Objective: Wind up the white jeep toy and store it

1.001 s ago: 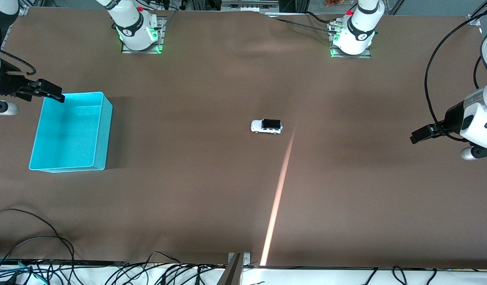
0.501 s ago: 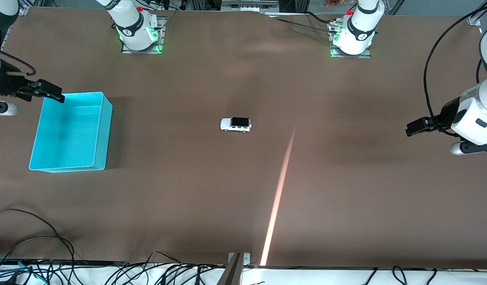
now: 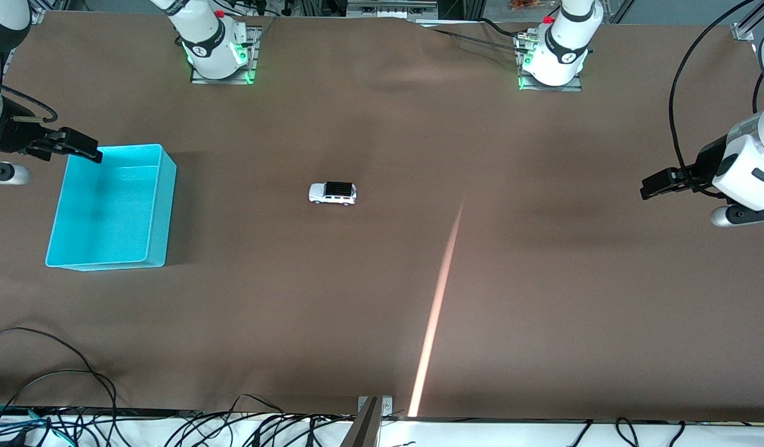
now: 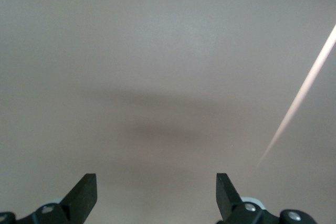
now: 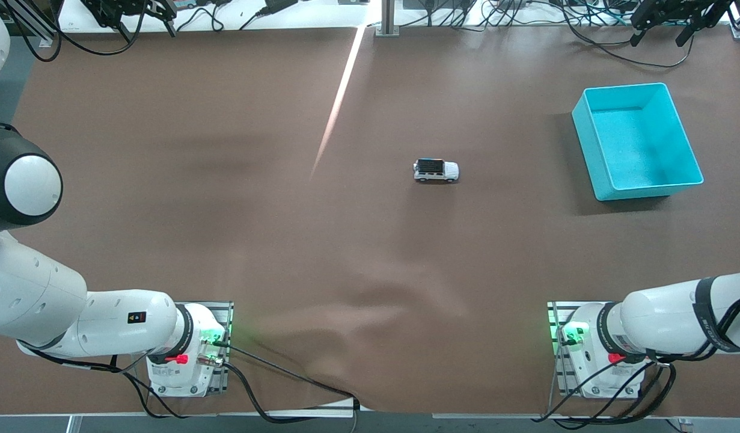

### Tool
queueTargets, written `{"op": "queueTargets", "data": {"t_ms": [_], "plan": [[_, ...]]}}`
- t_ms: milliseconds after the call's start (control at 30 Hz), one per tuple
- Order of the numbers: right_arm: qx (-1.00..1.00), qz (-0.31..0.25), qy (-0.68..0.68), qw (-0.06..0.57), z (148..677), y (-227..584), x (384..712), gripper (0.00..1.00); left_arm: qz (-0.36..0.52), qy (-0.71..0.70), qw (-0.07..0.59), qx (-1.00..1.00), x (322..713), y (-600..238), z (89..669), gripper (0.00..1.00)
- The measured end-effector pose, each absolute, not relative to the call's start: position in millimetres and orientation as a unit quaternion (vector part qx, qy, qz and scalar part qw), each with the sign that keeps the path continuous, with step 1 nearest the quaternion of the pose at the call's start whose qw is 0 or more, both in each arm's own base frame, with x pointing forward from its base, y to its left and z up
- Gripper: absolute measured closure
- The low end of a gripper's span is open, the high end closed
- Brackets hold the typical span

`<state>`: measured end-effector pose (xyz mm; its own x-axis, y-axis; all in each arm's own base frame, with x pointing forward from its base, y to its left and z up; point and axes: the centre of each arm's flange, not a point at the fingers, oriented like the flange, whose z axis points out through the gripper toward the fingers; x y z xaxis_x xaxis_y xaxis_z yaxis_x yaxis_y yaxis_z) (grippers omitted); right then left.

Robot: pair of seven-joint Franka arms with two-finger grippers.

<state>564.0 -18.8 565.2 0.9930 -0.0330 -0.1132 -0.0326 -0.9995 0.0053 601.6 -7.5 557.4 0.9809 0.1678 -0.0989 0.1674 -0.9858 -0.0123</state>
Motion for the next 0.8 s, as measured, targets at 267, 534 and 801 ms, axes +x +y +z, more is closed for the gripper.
{"op": "queueTargets", "data": {"t_ms": [267,534,801], "plan": [[0.998,-0.056,-0.016,0.002,565,-19,564,0.00,0.055,-0.084,0.003,-0.995,595,-8,555,0.00],[0.998,-0.055,-0.016,0.002,567,-18,564,0.00,0.056,-0.084,0.004,-0.995,594,-8,555,0.00],[0.999,-0.031,0.005,0.018,589,28,567,0.00,0.055,-0.084,0.004,-0.995,594,-8,555,0.00]]}}
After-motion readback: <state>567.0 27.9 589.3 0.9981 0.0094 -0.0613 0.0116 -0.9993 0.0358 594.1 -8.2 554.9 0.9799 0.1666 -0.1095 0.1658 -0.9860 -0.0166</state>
